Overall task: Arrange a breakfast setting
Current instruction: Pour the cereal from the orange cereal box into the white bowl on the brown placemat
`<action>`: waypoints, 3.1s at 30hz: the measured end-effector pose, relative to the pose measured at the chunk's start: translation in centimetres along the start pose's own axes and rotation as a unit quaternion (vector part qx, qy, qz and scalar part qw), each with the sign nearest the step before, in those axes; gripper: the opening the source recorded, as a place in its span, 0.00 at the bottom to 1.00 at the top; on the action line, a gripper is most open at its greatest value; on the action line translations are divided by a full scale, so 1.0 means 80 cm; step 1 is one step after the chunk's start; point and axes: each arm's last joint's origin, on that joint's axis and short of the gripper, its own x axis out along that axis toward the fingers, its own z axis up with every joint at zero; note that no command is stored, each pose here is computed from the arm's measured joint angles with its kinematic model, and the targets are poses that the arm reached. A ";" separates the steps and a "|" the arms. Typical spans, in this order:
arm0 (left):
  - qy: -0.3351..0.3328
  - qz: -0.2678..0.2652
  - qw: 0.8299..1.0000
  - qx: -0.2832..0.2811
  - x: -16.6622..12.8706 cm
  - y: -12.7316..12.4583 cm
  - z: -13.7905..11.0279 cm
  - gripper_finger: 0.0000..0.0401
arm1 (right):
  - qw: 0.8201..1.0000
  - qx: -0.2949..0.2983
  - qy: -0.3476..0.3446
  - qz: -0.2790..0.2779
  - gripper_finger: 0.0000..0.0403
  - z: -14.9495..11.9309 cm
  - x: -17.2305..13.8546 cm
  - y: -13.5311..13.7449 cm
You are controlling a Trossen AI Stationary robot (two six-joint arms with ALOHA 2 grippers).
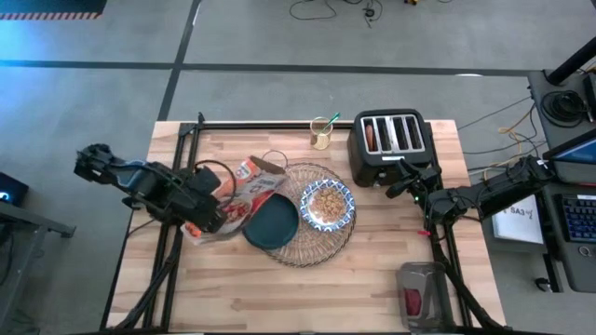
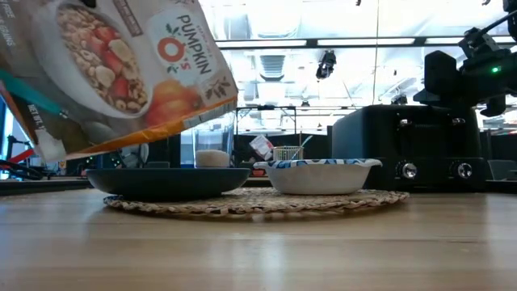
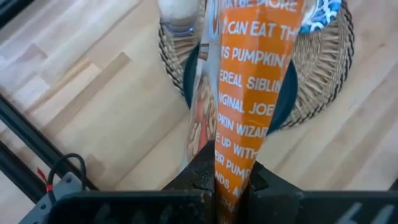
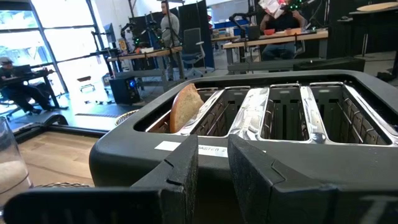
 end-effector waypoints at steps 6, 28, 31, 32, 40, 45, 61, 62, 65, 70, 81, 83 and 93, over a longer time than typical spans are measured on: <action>-0.042 -0.004 0.999 -0.015 -0.008 0.022 -0.012 0.00 | 1.000 0.000 0.000 0.000 0.20 0.000 0.000 0.000; -0.096 -0.013 0.994 -0.044 -0.012 0.075 -0.026 0.00 | 1.000 0.000 0.000 0.000 0.20 0.000 0.000 0.000; -0.117 -0.008 0.992 -0.047 -0.013 0.079 -0.025 0.00 | 1.000 0.000 0.000 0.000 0.20 0.000 0.000 0.000; -0.122 -0.008 0.991 -0.048 -0.014 0.080 -0.025 0.00 | 1.000 0.000 0.000 0.000 0.20 0.000 0.000 0.000; -0.139 -0.026 0.988 -0.061 -0.023 0.097 -0.026 0.00 | 1.000 0.000 0.000 0.000 0.20 0.000 0.000 0.000; -0.159 -0.034 0.985 -0.064 -0.029 0.110 -0.027 0.00 | 1.000 0.000 0.000 0.000 0.20 0.000 0.000 0.000; -0.350 0.120 0.927 -0.064 0.015 0.121 -0.032 0.00 | 1.000 0.000 0.000 0.000 0.20 0.000 0.000 0.000; -0.360 0.136 0.920 -0.068 0.024 0.121 -0.033 0.00 | 1.000 0.000 0.000 0.000 0.20 0.000 0.000 0.000; -0.391 0.180 0.899 -0.085 0.053 0.123 -0.040 0.00 | 1.000 0.000 0.000 0.000 0.20 0.000 0.000 0.000; -0.411 0.223 0.873 -0.136 0.105 0.128 -0.054 0.00 | 1.000 0.000 0.000 0.000 0.20 0.000 0.000 0.000; -0.422 0.252 0.847 -0.201 0.183 0.137 -0.080 0.00 | 1.000 0.000 0.000 0.000 0.20 0.000 0.000 0.000; -0.421 0.263 0.844 -0.204 0.189 0.139 -0.081 0.00 | 1.000 0.000 0.000 0.000 0.20 0.000 0.000 0.000; -0.389 0.329 0.832 -0.218 0.210 0.150 -0.078 0.00 | 1.000 0.000 0.000 0.000 0.20 0.000 0.000 0.000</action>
